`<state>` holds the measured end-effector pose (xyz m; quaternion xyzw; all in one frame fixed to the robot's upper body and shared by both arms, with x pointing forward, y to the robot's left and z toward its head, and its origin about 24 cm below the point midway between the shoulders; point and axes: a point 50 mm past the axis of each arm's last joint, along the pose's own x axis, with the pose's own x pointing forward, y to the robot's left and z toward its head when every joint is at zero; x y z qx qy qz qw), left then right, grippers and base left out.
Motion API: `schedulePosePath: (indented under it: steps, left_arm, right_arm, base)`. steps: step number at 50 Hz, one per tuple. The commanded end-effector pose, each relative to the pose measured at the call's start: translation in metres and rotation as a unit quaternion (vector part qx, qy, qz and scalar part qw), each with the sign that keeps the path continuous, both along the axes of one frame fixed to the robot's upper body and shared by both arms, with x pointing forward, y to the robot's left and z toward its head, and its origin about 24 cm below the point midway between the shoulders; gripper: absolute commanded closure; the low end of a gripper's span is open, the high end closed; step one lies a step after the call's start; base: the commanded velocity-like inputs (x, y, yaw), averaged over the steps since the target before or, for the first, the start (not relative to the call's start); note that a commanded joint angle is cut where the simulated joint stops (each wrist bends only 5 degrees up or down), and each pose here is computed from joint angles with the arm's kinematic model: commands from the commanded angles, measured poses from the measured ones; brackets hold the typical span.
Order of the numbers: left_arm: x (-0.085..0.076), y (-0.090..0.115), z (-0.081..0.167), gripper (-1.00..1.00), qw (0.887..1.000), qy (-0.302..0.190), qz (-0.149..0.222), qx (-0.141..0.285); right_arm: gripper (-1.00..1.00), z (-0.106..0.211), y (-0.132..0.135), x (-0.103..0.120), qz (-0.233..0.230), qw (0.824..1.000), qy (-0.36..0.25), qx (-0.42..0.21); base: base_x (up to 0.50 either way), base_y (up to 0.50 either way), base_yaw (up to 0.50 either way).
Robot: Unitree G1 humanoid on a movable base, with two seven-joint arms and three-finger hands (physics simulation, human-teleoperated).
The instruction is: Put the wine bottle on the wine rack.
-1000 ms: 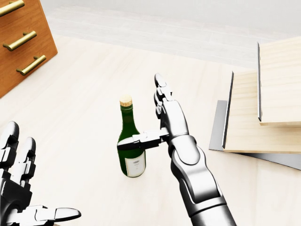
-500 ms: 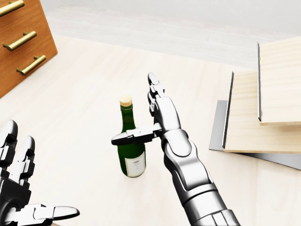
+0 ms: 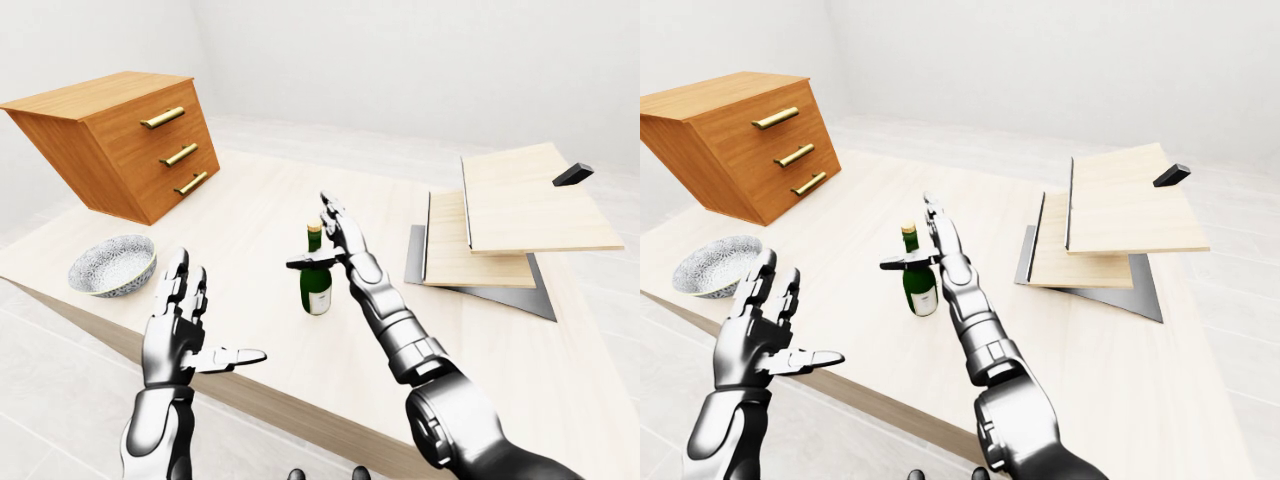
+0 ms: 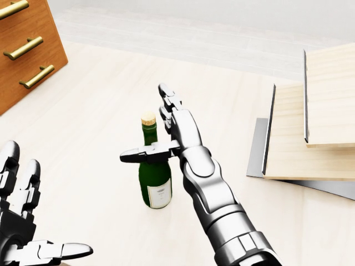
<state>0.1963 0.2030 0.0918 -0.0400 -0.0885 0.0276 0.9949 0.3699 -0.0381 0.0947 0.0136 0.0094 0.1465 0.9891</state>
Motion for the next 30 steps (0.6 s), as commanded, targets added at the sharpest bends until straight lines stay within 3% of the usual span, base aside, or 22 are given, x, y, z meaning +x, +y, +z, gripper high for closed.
schedulePosePath:
  steps: [1, 2, 6, 7, 9, 10, 30]
  left_arm:
    - [-0.0010, 0.0021, 0.0000, -1.00, 1.000, 0.000, 0.002, -0.001]
    - [-0.0013, 0.0024, 0.0002, -1.00, 1.000, 0.000, 0.002, 0.000]
    - [-0.0023, 0.0043, 0.0023, -1.00, 1.000, -0.005, 0.005, 0.000]
    - [-0.0023, 0.0048, 0.0020, -1.00, 1.000, -0.005, 0.005, 0.000]
    - [-0.0024, 0.0052, 0.0021, -1.00, 1.000, -0.005, 0.005, -0.001]
    - [-0.0025, 0.0051, 0.0016, -1.00, 1.000, -0.004, 0.005, -0.001]
    - [-0.0038, 0.0033, 0.0052, -1.00, 1.000, -0.011, 0.005, 0.004]
  right_arm:
    - [-0.40, 0.0028, 0.0071, 0.0011, 0.009, 1.000, -0.003, 0.002]
    - [0.43, 0.0030, 0.0070, 0.0013, 0.009, 1.000, -0.004, 0.002]
    - [0.51, 0.0030, 0.0078, 0.0012, 0.009, 1.000, -0.005, 0.002]
    - [0.69, 0.0033, 0.0086, 0.0009, 0.010, 1.000, -0.005, 0.000]
    - [0.81, 0.0041, 0.0093, 0.0003, 0.010, 1.000, -0.006, 0.001]
    - [1.00, 0.0045, 0.0096, 0.0000, 0.011, 1.000, -0.006, 0.001]
    - [1.00, 0.0055, 0.0089, -0.0030, 0.012, 1.000, -0.011, 0.015]
  base:
    - [0.00, 0.00, 0.00]
    - [0.00, 0.00, 0.00]
    - [0.00, 0.00, 0.00]
    - [0.00, 0.00, 0.00]
    - [0.00, 0.00, 0.00]
    - [0.00, 0.00, 0.00]
    - [0.00, 0.00, 0.00]
